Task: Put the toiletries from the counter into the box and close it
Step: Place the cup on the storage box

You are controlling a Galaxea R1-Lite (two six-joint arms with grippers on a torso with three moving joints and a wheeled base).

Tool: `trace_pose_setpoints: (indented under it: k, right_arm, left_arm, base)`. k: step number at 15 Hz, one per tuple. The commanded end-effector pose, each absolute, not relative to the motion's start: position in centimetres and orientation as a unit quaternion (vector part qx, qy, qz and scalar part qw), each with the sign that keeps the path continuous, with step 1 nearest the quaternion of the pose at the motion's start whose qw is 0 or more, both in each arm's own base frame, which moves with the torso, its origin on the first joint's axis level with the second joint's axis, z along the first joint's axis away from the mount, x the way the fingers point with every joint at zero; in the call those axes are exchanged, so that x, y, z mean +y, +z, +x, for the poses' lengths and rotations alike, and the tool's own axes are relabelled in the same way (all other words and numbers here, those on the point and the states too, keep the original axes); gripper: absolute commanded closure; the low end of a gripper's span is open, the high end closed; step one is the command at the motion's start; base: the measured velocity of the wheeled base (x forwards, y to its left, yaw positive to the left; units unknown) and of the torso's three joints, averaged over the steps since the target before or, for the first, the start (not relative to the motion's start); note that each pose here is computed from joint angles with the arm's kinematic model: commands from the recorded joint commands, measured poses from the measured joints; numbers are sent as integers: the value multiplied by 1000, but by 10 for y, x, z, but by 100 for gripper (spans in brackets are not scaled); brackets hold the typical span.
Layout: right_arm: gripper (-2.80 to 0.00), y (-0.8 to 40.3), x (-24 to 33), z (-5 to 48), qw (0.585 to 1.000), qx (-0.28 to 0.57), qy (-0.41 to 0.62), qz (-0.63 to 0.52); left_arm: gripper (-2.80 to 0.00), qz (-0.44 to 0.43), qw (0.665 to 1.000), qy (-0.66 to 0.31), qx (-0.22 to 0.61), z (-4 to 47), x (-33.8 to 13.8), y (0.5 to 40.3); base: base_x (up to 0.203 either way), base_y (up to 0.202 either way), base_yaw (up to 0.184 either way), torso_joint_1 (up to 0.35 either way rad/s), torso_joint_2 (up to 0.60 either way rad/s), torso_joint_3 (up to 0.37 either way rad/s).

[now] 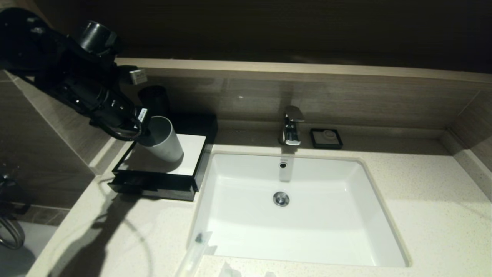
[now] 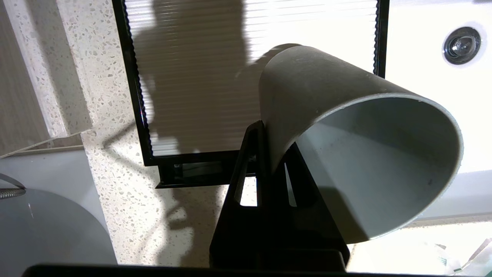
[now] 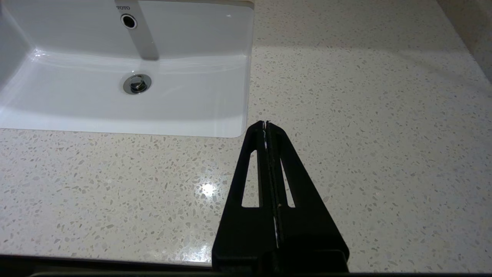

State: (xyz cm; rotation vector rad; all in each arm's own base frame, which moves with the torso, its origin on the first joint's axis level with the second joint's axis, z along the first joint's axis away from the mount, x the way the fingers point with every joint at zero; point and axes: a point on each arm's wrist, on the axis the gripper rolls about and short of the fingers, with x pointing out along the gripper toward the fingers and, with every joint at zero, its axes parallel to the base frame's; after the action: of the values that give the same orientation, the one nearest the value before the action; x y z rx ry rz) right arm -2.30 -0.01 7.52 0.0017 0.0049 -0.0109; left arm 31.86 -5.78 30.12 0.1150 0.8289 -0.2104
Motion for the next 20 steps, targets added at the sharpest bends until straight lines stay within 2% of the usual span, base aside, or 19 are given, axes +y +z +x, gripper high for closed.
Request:
trace_pose_setpoints:
  k: [1,20]
  right_arm:
    - [0,75,0,-23,1000,2,-5,1]
    - [0,75,0,-23,1000,2,-5,1]
  left_arm:
    - [0,55,907,-103,404,318,-58,301]
    - [0,37,904,-95,415,321,-59,297]
  base:
    - [0,0,0,0,0,0]
    - [0,0,0,0,0,0]
